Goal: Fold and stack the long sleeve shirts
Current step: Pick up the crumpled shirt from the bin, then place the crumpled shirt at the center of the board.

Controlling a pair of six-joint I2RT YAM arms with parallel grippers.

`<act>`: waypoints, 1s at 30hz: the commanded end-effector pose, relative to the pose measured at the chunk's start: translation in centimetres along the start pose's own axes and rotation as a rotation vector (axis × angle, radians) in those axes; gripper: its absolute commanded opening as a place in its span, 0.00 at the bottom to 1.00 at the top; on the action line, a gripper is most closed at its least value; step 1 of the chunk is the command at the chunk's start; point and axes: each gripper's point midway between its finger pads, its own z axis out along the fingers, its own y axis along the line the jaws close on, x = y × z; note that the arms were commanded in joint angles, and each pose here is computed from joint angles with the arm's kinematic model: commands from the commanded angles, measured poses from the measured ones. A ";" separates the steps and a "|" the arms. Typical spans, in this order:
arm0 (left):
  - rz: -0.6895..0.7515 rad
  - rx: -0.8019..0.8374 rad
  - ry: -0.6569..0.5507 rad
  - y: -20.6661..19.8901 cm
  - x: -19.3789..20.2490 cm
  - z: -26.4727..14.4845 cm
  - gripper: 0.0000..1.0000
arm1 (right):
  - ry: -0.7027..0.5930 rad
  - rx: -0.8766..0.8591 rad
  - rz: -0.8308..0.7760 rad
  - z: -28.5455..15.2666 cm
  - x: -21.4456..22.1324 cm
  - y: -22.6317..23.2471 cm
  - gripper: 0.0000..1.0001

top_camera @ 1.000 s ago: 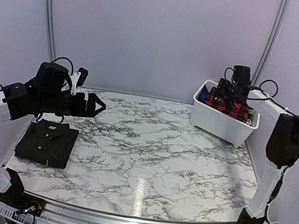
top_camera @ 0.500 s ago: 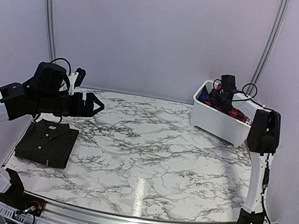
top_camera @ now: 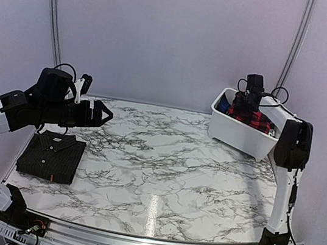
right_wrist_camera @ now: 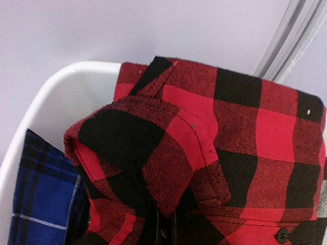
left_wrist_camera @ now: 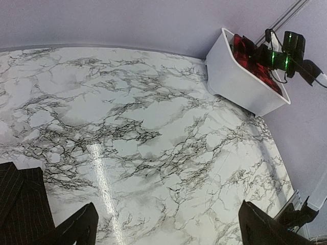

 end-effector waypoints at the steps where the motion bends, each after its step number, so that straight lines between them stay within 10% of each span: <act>1: 0.007 -0.021 -0.019 0.2 -0.7 -0.4 0.99 | -0.174 -0.065 0.065 -7.0 -8.0 -0.3 0.00; 15: 0.026 -0.025 -0.052 0.2 -1.4 -1.0 0.99 | -0.460 -0.266 0.027 -26.7 -15.3 6.9 0.00; 30: 0.039 -0.057 -0.080 0.7 -2.1 -1.0 0.99 | -0.648 -1.019 0.005 -55.6 -13.6 17.3 0.00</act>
